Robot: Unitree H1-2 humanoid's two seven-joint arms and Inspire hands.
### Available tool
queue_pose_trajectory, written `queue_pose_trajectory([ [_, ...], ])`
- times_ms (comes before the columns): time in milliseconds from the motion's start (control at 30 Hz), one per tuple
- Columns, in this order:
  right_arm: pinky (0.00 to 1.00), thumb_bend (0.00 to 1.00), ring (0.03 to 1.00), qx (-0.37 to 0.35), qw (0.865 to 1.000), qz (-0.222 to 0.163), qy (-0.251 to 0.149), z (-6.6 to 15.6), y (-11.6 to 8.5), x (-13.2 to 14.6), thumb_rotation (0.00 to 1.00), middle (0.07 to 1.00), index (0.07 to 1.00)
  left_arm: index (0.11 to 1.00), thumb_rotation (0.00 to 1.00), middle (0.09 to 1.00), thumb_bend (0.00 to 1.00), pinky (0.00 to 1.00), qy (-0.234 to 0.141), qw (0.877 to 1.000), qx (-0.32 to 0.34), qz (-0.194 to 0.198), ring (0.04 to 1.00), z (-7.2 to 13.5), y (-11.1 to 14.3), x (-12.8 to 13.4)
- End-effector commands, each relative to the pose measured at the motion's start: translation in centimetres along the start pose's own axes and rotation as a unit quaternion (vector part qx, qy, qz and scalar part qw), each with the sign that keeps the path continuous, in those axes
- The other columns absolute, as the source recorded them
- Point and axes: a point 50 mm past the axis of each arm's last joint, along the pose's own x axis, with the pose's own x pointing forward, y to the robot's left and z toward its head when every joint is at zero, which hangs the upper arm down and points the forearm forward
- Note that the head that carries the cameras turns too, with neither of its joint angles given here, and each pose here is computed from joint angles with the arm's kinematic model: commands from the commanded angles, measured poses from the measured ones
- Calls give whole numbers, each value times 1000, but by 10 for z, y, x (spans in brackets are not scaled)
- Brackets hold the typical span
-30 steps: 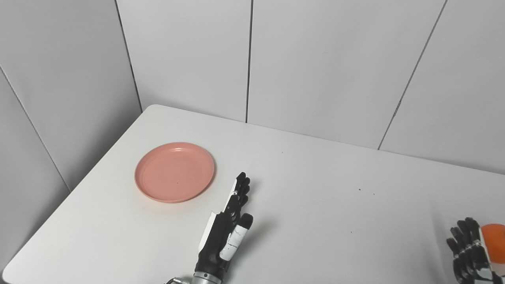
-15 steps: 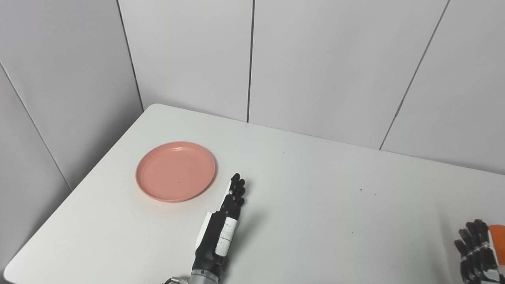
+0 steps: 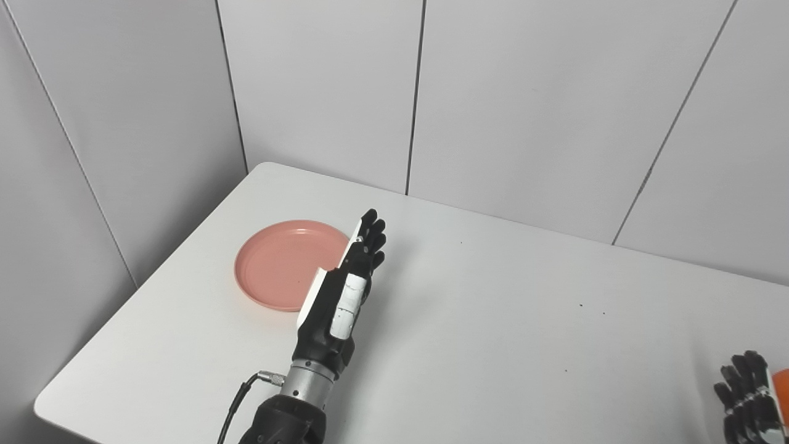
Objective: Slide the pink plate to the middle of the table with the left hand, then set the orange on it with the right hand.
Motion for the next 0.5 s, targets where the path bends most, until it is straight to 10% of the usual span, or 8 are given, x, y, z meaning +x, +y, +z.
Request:
queue_pose_trajectory([
  [0,1000,978,1000,24,999,-3,28,-20,13,-14,1000,1000,1000,1000,1000,1000,1000,1000,-39,999,6,-9,1000,14,7,12],
  [467,1000,953,1000,32,999,-10,29,-23,14,-14,1000,1000,1000,1000,1000,998,991,1000,-98,994,40,-36,961,50,70,62],
])
